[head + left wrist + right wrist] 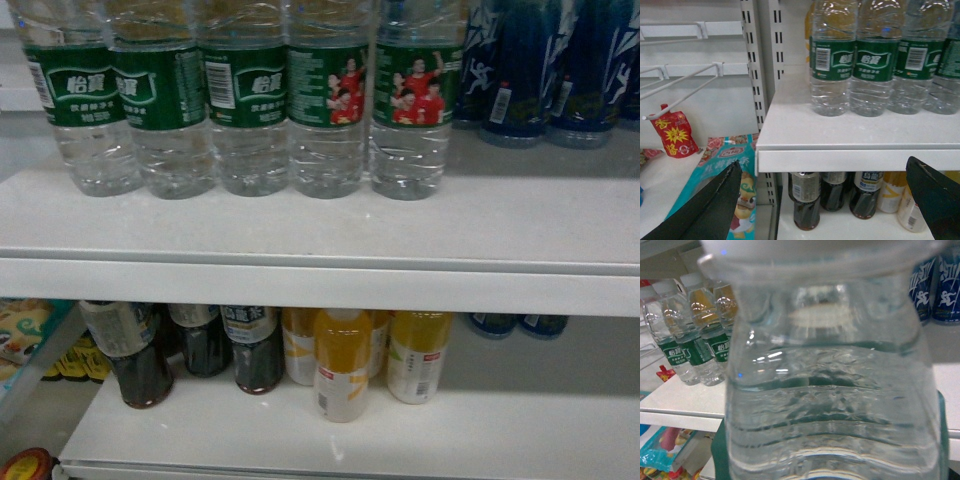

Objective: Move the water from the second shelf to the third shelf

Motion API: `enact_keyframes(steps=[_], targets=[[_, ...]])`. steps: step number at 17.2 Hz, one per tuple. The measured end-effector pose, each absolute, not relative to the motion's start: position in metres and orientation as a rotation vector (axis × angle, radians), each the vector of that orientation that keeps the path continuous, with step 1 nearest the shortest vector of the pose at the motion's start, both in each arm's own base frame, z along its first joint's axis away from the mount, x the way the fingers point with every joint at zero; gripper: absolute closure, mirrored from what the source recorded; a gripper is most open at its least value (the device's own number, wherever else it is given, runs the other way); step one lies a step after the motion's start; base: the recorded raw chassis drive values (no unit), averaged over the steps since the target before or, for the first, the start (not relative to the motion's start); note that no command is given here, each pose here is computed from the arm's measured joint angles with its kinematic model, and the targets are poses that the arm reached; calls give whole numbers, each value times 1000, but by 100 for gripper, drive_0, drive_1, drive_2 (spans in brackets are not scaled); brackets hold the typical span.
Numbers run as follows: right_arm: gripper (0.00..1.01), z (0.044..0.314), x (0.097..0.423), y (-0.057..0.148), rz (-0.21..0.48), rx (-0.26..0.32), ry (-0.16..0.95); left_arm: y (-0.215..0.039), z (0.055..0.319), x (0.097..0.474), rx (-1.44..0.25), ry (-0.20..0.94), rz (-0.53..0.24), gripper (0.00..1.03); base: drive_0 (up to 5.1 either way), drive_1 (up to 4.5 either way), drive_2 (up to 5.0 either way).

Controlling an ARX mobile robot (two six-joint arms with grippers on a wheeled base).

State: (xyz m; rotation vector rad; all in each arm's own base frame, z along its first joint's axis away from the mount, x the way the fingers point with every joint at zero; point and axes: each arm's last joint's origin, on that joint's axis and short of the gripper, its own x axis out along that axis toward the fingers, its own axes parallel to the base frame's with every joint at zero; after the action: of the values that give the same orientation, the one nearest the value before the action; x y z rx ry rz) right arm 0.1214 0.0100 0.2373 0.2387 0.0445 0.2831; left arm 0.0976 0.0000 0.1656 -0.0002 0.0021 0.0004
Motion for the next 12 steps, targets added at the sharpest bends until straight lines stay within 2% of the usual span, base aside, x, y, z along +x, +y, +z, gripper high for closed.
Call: enact_keyframes(steps=[12], targets=[[58,237,122,10,282,239,49,0,166,98,0,0,0,5,-472,369,114]])
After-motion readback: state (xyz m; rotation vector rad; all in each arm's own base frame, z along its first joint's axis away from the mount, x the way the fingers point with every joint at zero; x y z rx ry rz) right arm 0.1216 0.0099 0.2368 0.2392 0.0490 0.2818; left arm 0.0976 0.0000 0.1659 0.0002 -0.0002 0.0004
